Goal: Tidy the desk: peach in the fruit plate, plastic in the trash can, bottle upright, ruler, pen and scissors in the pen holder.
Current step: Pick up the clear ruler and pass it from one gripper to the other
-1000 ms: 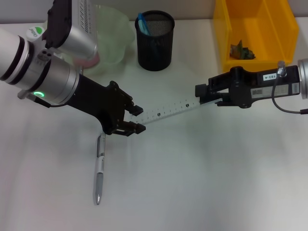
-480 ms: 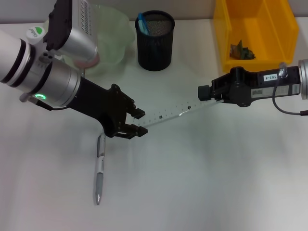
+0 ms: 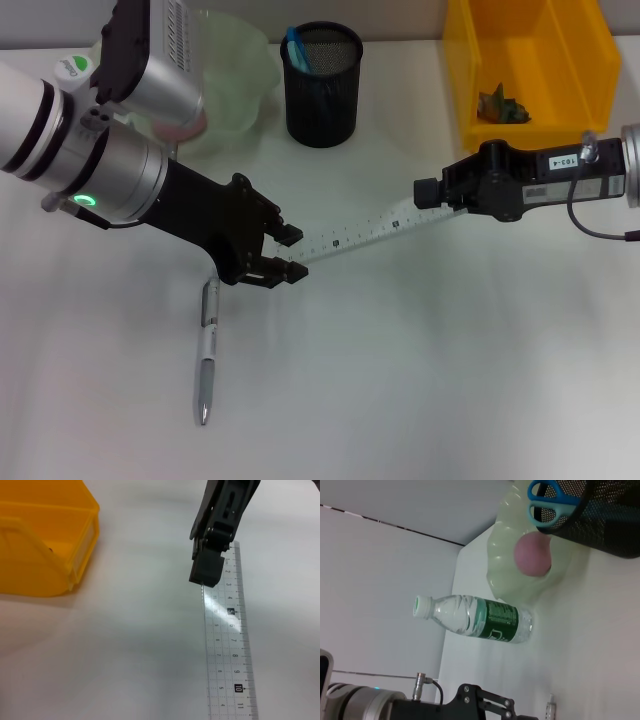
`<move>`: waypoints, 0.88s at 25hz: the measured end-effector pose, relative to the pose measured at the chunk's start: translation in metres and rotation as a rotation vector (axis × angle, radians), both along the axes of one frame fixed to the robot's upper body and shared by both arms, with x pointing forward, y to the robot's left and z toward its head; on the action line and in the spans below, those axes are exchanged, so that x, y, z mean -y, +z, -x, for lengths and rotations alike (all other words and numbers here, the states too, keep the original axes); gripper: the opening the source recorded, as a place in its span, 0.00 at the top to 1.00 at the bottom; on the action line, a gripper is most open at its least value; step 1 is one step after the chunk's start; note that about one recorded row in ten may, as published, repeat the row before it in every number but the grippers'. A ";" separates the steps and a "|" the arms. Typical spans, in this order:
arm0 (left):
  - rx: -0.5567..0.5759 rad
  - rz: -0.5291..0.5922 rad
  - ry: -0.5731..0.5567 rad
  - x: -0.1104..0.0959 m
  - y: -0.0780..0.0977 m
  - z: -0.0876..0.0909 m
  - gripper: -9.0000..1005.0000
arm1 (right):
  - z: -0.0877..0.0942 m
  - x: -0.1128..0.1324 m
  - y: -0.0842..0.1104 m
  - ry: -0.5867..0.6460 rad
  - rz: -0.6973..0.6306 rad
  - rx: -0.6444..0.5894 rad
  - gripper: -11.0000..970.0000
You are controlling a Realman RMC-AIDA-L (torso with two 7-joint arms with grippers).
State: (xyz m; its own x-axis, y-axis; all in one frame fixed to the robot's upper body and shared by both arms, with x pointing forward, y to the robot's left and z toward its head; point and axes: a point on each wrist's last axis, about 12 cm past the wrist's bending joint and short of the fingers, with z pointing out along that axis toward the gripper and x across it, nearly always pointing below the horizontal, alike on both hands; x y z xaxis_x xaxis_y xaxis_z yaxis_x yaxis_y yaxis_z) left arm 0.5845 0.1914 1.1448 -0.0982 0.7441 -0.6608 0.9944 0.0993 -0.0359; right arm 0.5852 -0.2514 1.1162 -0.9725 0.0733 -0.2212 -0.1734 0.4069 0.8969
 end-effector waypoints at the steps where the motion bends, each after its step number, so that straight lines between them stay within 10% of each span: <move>1: 0.000 0.001 0.000 0.000 0.000 0.000 0.57 | 0.000 0.000 0.000 0.001 0.001 0.002 0.98; 22: -0.013 0.011 -0.005 0.000 0.000 0.002 0.57 | 0.004 0.004 -0.004 -0.010 -0.002 -0.005 0.97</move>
